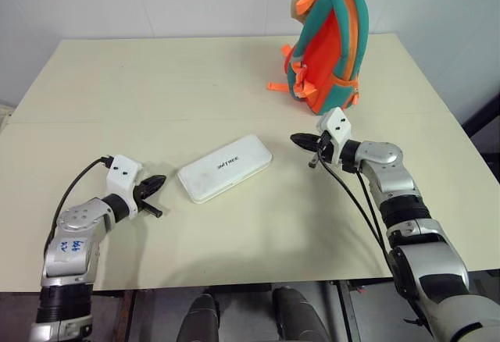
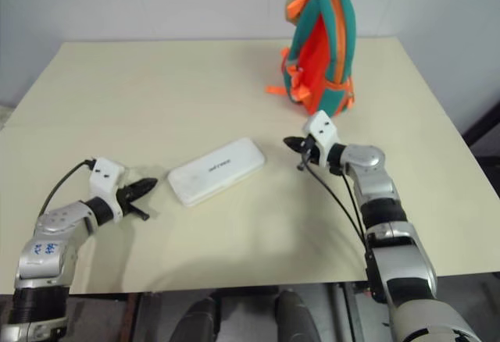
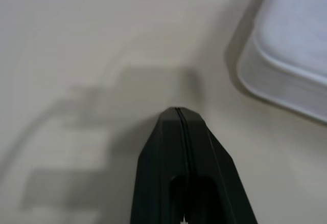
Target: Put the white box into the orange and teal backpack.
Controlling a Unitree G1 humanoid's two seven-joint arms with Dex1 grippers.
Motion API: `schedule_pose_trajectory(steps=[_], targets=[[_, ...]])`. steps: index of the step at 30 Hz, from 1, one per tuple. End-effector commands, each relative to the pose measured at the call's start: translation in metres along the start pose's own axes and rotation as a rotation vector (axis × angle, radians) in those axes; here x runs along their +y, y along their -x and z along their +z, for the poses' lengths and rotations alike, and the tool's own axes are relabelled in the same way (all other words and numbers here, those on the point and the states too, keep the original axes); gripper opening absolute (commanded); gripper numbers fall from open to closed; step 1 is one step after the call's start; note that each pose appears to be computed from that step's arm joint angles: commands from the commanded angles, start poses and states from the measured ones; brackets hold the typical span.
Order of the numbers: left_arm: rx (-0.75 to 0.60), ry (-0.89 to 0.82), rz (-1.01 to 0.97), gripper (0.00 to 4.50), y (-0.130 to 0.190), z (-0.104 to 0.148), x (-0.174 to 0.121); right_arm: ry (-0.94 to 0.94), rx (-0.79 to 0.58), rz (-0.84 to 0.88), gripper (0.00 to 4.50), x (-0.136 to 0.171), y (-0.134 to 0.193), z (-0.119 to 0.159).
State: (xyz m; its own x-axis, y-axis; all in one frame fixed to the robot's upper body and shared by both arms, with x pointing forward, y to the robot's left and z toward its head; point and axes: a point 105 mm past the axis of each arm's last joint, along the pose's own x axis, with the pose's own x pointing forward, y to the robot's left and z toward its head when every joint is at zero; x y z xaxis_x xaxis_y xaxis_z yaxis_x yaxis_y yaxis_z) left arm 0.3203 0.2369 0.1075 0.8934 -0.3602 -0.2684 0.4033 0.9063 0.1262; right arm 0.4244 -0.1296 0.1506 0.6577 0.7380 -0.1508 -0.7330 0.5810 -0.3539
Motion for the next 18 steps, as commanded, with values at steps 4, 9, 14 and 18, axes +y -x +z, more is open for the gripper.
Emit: schedule_pose_trajectory(steps=[4, 9, 14, 18], targets=[[-0.02, 0.052, -0.002, 0.0, -0.004, 0.001, -0.02, 0.011, -0.009, 0.039, 0.02, 0.015, -0.024, 0.0], [-0.032, 0.078, -0.021, 0.0, -0.007, 0.002, -0.031, -0.003, -0.052, 0.115, 0.02, 0.038, -0.039, 0.004], [-0.033, 0.083, -0.028, 0.0, -0.005, 0.003, -0.033, -0.003, -0.073, 0.187, 0.02, 0.056, -0.041, 0.002], [-0.038, 0.08, -0.035, 0.0, -0.007, 0.005, -0.036, -0.012, -0.094, 0.228, 0.02, 0.065, -0.036, 0.002]])
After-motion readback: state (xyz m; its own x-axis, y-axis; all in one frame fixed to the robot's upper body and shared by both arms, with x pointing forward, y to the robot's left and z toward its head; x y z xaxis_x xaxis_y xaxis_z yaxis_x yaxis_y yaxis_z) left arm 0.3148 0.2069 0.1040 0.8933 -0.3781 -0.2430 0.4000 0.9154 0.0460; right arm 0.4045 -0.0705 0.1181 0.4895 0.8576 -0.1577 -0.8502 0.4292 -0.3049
